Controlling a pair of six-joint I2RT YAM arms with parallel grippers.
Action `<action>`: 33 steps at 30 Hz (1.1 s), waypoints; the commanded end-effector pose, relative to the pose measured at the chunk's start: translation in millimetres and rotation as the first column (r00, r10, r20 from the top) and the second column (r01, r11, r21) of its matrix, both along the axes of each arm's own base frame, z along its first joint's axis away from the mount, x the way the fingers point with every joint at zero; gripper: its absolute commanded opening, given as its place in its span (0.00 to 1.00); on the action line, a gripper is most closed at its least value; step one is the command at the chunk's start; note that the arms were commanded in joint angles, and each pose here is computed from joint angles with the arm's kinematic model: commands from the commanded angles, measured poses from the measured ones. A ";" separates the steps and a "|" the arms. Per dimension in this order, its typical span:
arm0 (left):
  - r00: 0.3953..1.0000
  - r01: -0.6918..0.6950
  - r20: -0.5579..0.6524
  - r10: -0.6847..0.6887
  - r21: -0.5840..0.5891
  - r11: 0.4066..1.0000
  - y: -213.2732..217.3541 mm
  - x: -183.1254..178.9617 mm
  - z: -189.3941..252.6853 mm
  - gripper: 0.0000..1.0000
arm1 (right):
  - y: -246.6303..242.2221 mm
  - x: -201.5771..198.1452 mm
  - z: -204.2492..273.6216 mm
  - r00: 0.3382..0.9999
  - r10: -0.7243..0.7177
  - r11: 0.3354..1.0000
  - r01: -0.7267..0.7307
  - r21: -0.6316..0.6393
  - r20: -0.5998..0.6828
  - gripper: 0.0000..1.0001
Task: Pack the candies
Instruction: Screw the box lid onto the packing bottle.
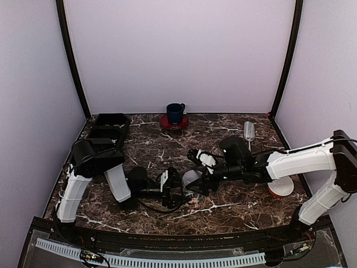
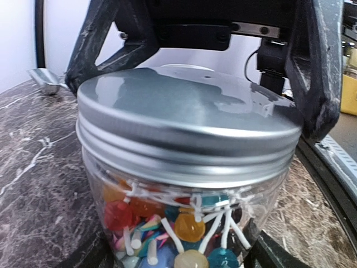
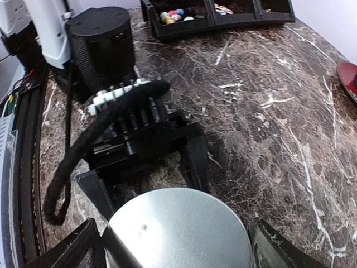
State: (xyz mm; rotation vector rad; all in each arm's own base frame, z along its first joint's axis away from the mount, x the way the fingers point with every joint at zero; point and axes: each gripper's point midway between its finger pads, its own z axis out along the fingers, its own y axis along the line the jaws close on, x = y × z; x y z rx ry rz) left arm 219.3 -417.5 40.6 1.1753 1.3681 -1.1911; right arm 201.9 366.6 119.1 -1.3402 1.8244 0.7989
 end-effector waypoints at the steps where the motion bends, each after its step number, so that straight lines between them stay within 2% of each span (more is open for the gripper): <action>1: 0.972 -0.236 -0.006 0.237 0.072 0.969 14.1 35.8 -9.9 0.76 | 2.0 12.5 3.9 0.986 -0.166 0.986 0.166 0.027 -0.014 0.87; 10: 0.933 -0.360 0.057 0.356 0.101 0.928 12.3 46.9 -10.2 0.77 | -1.9 33.8 13.4 0.917 -0.398 0.916 0.397 0.047 0.004 0.88; 13: 0.929 -0.369 0.049 0.366 0.092 0.925 13.5 47.5 -8.7 0.77 | -1.5 35.8 14.9 0.905 -0.425 0.904 0.425 0.052 0.002 0.88; 19: 0.943 -0.332 0.055 0.329 0.083 0.940 10.6 40.9 -6.5 0.77 | 5.1 32.3 11.8 0.919 -0.395 0.918 0.394 0.034 0.007 0.89; 27: 0.974 -0.216 0.088 0.208 0.090 0.972 5.0 19.2 -10.2 0.77 | 13.9 42.4 12.7 0.930 -0.360 0.932 0.363 -0.025 0.076 0.91; 33: 0.988 -0.134 0.093 0.125 0.093 0.987 3.1 5.3 -12.5 0.77 | 15.0 42.8 9.8 0.948 -0.314 0.947 0.317 -0.058 0.058 0.91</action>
